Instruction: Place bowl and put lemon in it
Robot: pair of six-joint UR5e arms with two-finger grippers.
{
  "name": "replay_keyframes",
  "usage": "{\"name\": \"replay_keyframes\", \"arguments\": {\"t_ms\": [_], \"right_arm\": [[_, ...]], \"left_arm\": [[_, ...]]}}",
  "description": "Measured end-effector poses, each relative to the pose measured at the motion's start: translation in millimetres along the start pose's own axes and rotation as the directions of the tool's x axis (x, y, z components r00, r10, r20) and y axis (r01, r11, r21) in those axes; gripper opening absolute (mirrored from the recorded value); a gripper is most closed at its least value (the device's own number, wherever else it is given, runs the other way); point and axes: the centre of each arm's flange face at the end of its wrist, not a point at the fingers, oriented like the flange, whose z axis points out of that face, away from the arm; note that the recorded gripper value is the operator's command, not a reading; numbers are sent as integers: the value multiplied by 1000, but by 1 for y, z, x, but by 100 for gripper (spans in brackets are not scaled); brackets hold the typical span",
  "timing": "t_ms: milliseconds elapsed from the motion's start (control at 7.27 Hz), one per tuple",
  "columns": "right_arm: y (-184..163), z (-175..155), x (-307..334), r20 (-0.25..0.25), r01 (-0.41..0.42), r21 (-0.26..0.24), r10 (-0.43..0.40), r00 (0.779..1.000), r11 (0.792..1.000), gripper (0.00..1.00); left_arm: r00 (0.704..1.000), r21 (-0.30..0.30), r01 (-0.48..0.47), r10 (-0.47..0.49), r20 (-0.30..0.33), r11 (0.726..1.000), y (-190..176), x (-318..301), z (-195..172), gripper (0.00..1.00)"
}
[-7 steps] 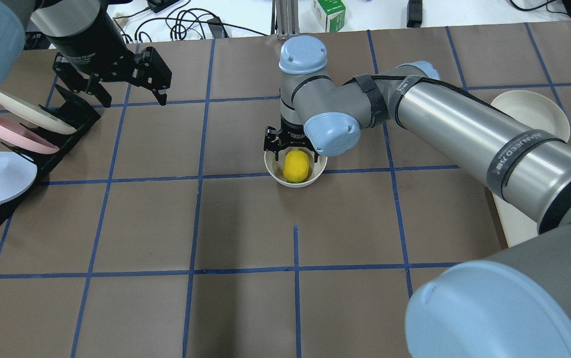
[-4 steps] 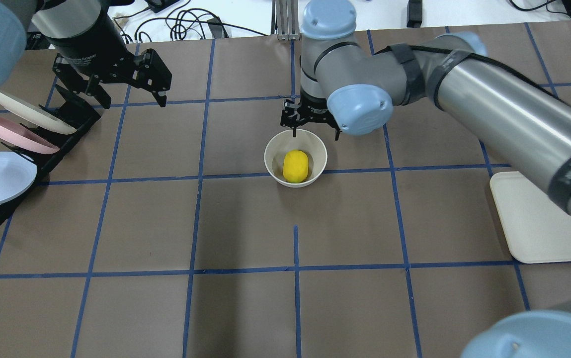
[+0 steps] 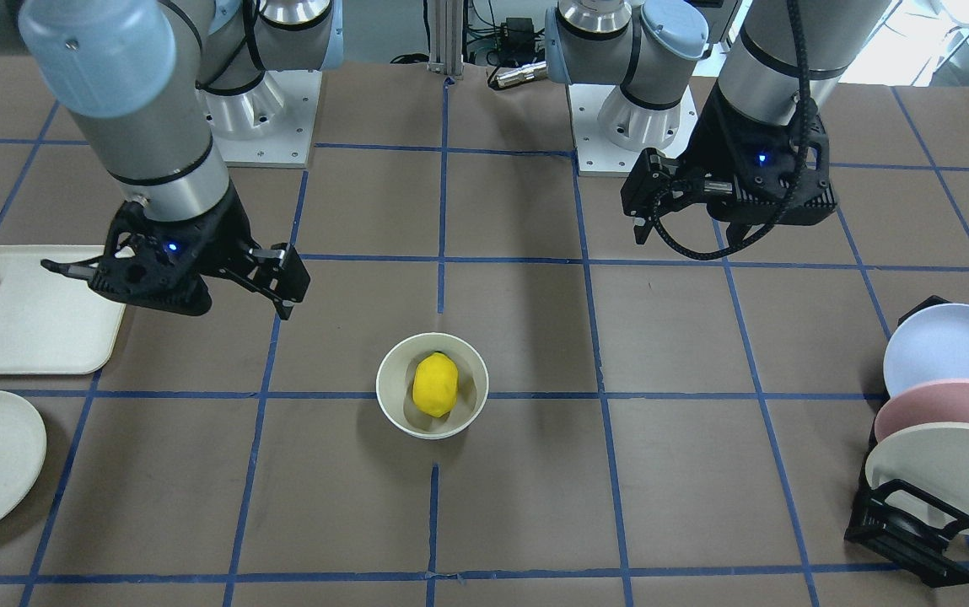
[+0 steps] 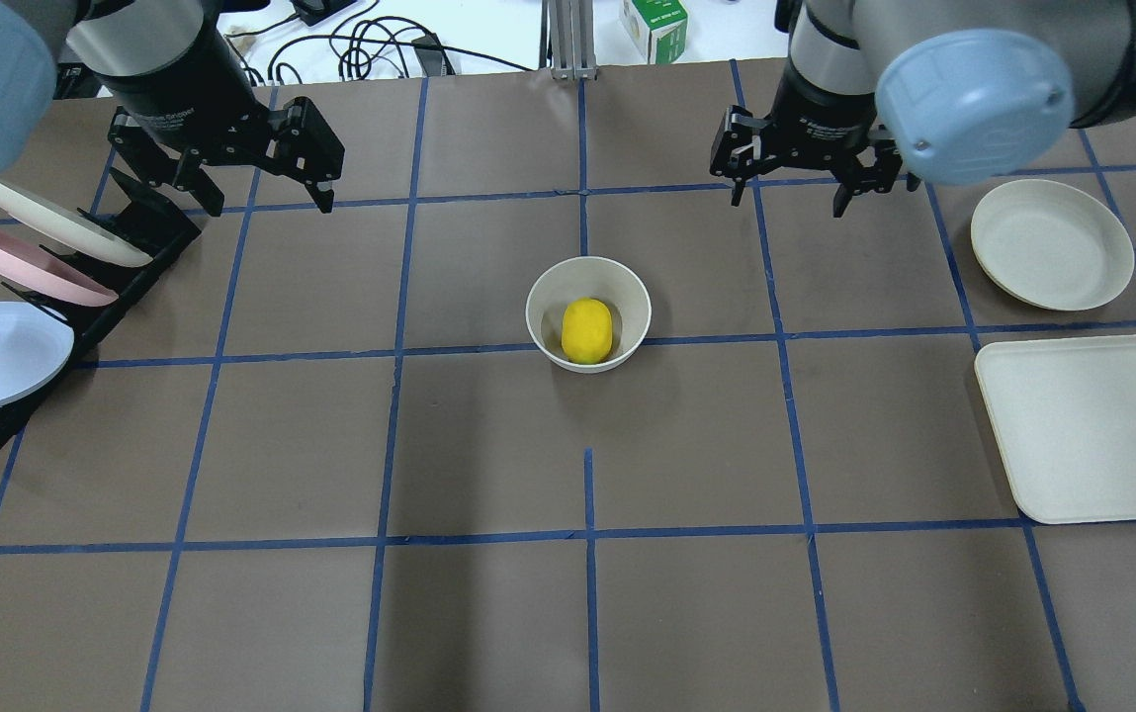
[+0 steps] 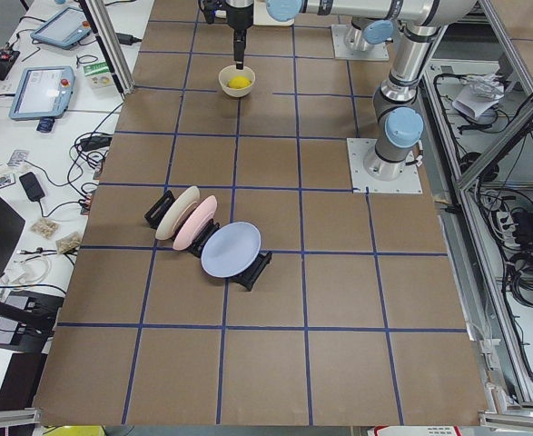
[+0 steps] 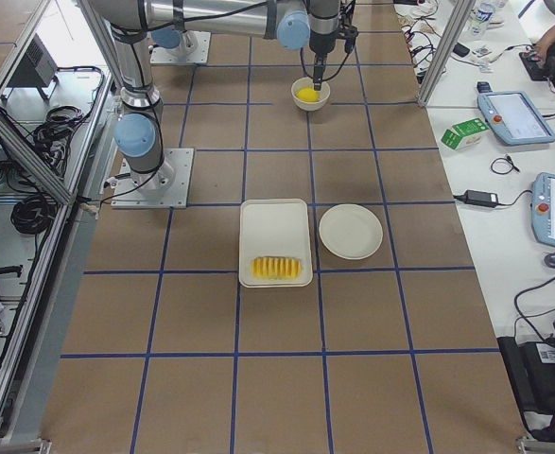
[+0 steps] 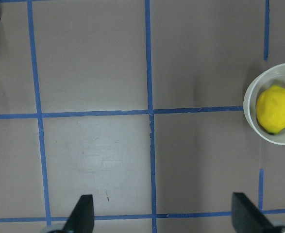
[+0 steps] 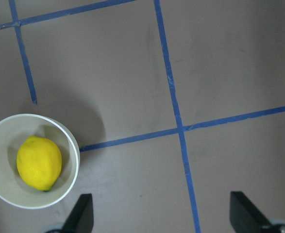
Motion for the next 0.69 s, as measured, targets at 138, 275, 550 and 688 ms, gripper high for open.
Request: {"name": "replay_keyframes", "arguments": {"t_ms": [138,275,550,688], "right_arm": [[15,-16,12,-4,65,-18,-65,998,998,100],[27,-25,18,-2,124,-41,-124,992,991,100],[36,-36,24,5,184,-45,-184,983,982,100],[36,-37,27,1,195,-45,-195,981,980,100]], "left_arm": [[1000,1,-1,1,0,1000,0,1,-1,100],[1000,4,-2,2,1,1000,1,1,-2,100],[1000,7,-1,1,3,1000,4,0,-4,100],[1000,10,0,0,0,1000,3,0,-5,100]]}}
